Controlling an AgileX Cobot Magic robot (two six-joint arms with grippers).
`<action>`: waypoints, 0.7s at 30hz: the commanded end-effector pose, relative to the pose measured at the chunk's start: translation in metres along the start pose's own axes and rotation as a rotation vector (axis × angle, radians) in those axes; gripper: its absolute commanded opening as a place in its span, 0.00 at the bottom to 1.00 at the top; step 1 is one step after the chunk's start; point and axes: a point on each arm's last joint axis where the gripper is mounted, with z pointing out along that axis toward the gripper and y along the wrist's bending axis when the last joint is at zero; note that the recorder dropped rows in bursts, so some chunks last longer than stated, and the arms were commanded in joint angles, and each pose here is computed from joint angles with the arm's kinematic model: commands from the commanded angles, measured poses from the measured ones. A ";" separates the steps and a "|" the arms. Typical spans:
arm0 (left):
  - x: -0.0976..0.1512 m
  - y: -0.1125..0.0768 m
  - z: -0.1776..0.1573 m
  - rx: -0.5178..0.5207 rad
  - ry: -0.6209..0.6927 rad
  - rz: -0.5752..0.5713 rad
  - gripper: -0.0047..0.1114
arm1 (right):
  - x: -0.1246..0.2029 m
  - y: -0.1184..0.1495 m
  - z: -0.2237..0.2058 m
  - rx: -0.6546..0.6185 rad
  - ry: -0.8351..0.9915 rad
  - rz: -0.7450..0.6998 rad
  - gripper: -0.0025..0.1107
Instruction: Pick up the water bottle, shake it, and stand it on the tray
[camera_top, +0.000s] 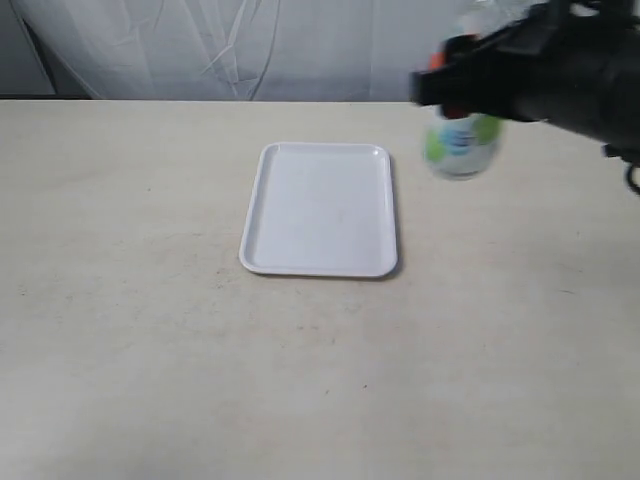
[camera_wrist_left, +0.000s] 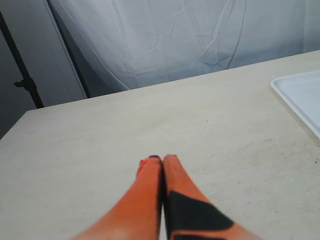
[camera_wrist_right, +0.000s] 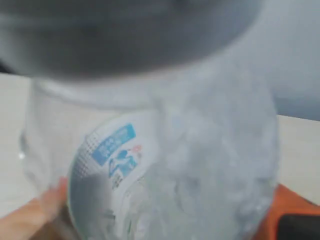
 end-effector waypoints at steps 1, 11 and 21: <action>0.001 0.000 0.000 0.001 0.001 -0.004 0.04 | -0.015 0.023 -0.009 -0.128 -0.061 -0.058 0.01; 0.001 0.000 0.000 0.001 0.001 -0.004 0.04 | -0.028 0.009 -0.018 0.000 -0.099 0.032 0.01; 0.001 0.000 0.000 0.001 0.001 -0.004 0.04 | -0.051 0.018 -0.033 -0.117 -0.191 -0.014 0.01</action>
